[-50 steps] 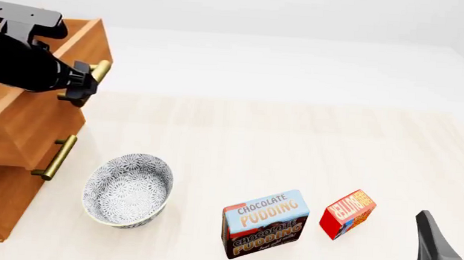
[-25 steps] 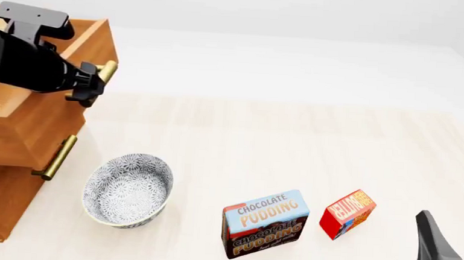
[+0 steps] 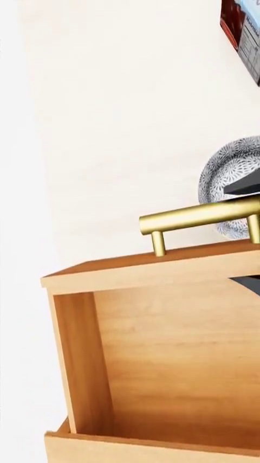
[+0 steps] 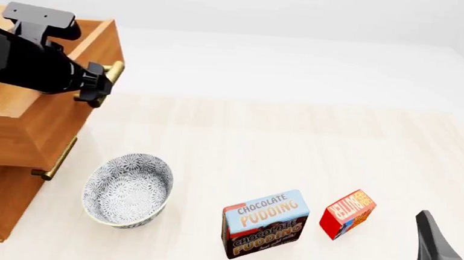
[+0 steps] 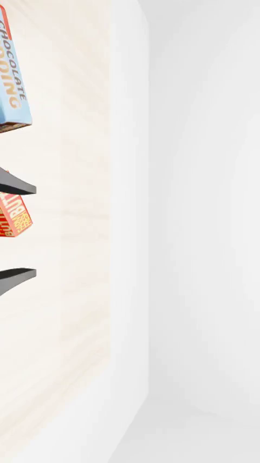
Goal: Put the butter at the back in the top drawer of the cabinet and close it.
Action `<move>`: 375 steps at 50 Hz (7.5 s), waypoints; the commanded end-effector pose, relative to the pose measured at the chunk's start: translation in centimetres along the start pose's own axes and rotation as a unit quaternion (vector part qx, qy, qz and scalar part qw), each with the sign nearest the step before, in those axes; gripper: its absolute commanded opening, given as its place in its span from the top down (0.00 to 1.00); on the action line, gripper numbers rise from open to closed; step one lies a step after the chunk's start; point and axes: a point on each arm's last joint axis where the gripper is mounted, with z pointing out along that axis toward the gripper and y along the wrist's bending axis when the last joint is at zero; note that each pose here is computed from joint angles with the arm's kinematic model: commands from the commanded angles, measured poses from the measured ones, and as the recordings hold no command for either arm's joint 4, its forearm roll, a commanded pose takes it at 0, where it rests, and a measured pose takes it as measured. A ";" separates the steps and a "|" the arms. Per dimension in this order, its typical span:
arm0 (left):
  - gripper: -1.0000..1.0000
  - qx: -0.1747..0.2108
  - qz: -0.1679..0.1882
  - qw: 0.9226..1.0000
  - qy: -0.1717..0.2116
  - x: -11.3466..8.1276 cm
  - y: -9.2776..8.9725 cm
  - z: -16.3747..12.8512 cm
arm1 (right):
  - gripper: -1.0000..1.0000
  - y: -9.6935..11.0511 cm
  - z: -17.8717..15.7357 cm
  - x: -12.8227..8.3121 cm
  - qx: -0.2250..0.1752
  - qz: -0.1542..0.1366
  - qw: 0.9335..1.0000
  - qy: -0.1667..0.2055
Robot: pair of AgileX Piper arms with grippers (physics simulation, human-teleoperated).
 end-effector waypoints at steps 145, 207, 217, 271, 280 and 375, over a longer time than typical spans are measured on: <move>0.00 0.082 0.154 0.981 -0.081 2.1 -3.6 -12.1 | 0.00 0.0 0.0 0.0 0.000 0.000 1.000 0.000; 0.00 0.209 0.252 0.942 -0.079 -2.5 -15.3 -5.1 | 0.00 0.0 0.0 0.0 0.000 0.000 1.000 0.000; 0.00 0.236 0.255 0.936 -0.057 -2.6 -19.3 -2.6 | 0.00 0.0 0.0 0.0 0.000 0.000 1.000 0.000; 0.00 0.288 0.304 0.908 0.008 -0.1 -30.5 2.9 | 0.00 0.0 0.0 0.0 0.000 0.000 1.000 0.000; 0.00 0.292 0.310 0.905 0.014 0.2 -31.5 3.3 | 0.00 0.0 0.0 0.0 0.000 0.000 1.000 0.000; 0.00 0.297 0.335 0.891 0.079 4.4 -38.9 9.5 | 0.00 0.0 0.0 0.0 0.000 0.000 1.000 0.000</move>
